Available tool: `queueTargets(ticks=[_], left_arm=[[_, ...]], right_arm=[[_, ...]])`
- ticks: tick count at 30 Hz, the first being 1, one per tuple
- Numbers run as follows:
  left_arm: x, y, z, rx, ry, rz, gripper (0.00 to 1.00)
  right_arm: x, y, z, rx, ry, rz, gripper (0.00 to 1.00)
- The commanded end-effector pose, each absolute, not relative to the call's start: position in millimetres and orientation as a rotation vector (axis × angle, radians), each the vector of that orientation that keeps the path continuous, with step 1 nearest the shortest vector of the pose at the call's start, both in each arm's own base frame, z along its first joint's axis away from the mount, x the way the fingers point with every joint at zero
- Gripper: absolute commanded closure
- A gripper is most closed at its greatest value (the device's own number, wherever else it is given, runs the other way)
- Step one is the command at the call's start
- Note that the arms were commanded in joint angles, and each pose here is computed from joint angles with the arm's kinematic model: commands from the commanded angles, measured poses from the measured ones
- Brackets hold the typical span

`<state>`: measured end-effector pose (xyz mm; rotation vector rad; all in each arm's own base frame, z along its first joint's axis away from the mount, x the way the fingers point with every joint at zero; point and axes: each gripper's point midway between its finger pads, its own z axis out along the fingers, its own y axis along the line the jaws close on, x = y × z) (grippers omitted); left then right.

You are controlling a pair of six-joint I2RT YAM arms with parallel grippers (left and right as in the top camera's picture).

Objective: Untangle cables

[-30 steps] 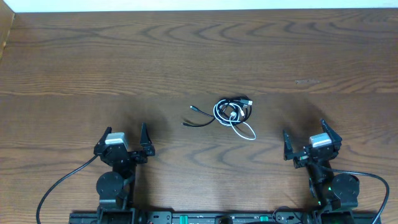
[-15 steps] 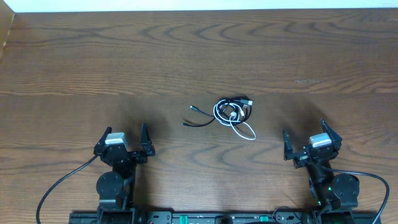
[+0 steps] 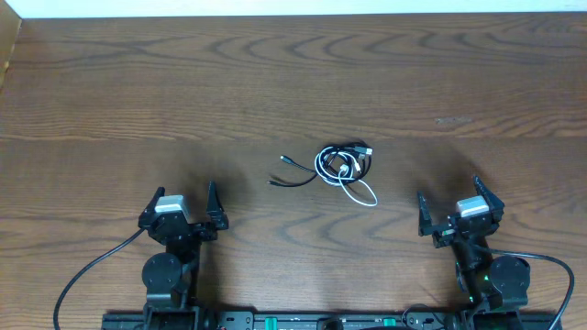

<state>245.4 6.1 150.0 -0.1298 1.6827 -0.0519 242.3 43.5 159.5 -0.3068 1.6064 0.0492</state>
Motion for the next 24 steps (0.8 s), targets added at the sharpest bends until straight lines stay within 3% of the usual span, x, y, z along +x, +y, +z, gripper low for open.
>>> queueTargets(ticks=[1, 24], left_arm=[[244, 9, 131, -0.139, 1.743, -0.030, 0.01], [239, 8, 141, -0.195, 1.759, -0.083, 0.01]], right_arm=[[243, 41, 158, -0.302, 1.611, 0.038, 0.01], [243, 41, 177, -0.240, 1.548, 0.083, 0.01]])
